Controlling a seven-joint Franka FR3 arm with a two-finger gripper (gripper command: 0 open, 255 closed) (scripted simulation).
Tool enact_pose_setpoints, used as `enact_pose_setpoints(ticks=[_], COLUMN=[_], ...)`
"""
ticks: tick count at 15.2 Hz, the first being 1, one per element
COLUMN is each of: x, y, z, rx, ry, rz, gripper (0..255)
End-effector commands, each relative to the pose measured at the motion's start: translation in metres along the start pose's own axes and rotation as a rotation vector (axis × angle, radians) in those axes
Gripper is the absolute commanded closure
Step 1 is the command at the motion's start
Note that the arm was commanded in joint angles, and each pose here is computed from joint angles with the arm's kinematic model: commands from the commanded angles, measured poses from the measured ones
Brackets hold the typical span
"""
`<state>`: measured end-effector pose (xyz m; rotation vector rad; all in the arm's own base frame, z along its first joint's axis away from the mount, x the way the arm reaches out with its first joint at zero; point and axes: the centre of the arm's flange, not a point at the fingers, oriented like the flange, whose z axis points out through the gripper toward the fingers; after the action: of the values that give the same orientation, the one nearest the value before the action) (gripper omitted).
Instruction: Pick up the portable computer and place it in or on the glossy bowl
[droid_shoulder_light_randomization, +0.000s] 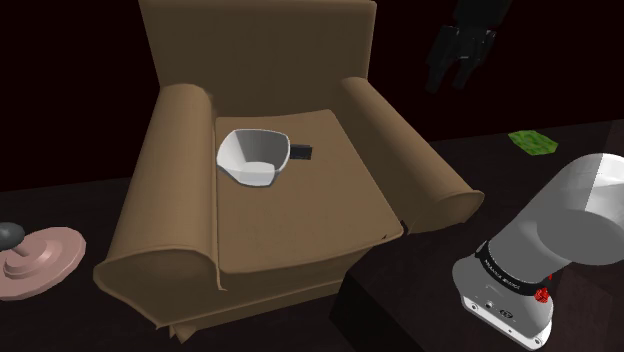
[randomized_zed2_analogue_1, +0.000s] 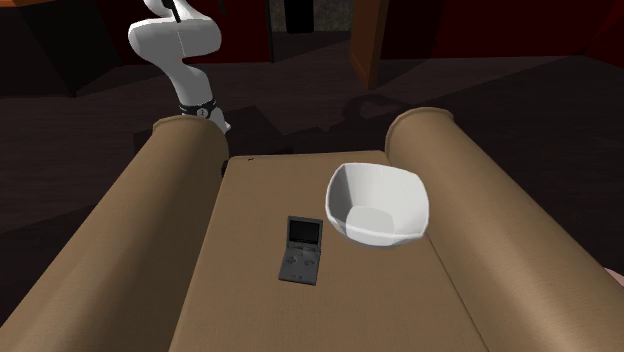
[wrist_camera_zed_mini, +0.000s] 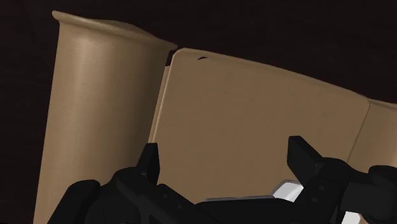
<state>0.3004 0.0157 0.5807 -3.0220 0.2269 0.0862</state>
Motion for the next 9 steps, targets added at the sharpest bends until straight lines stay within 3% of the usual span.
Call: enact_pose_setpoints(ticks=[1, 9], x=[0.0, 0.06], y=[0.0, -0.013], z=[0.0, 0.078], rx=[0.0, -0.119], ry=[0.0, 0.066], rz=[0.0, -0.251], gripper=[0, 0])
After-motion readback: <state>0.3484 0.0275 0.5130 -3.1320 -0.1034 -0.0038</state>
